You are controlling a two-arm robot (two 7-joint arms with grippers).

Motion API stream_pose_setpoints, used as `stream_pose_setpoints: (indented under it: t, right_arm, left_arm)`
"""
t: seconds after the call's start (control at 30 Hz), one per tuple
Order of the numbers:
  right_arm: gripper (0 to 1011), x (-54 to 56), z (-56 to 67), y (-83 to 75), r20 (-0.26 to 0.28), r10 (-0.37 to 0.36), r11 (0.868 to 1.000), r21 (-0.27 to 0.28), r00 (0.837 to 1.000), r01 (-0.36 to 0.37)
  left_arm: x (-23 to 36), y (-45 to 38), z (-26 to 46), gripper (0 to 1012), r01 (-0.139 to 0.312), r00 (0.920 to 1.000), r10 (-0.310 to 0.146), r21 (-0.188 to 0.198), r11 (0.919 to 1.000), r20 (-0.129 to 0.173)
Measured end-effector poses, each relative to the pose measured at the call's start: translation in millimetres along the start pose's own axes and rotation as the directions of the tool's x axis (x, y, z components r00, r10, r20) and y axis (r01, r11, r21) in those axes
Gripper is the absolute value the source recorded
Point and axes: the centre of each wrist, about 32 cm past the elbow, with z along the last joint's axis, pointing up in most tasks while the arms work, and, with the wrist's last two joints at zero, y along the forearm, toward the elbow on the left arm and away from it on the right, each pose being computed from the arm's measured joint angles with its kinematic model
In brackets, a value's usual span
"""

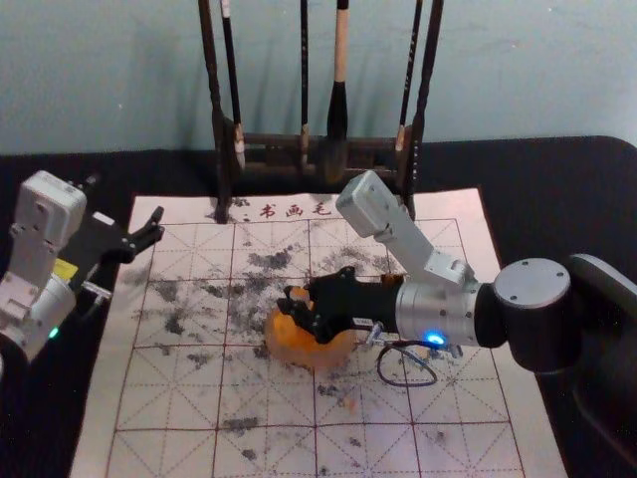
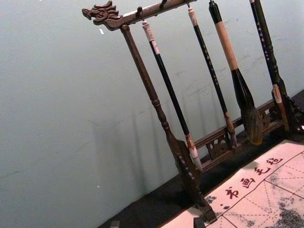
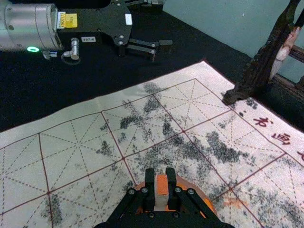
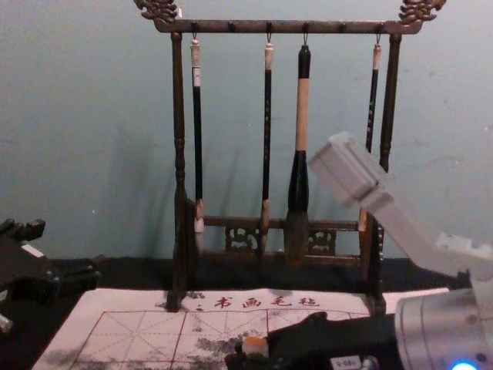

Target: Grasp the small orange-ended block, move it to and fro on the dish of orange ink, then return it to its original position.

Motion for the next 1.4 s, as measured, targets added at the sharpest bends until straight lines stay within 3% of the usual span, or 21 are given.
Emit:
stream_pose_setpoints:
  t: [0.5, 1.4]
  right_arm:
    - [112, 8.6, 5.5, 10.6, -0.001, -0.028, 1.000, 0.006, 1.000, 0.028]
    - [112, 13.9, -1.5, -9.3, -0.002, -0.084, 0.996, 0.003, 0.996, 0.084]
  left_arm:
    - [0.0, 0.0, 0.0, 1001, 0.000, 1.0000, 0.000, 0.000, 1.0000, 0.000]
    - [0.0, 0.0, 0.0, 1001, 0.000, 1.0000, 0.000, 0.000, 1.0000, 0.000]
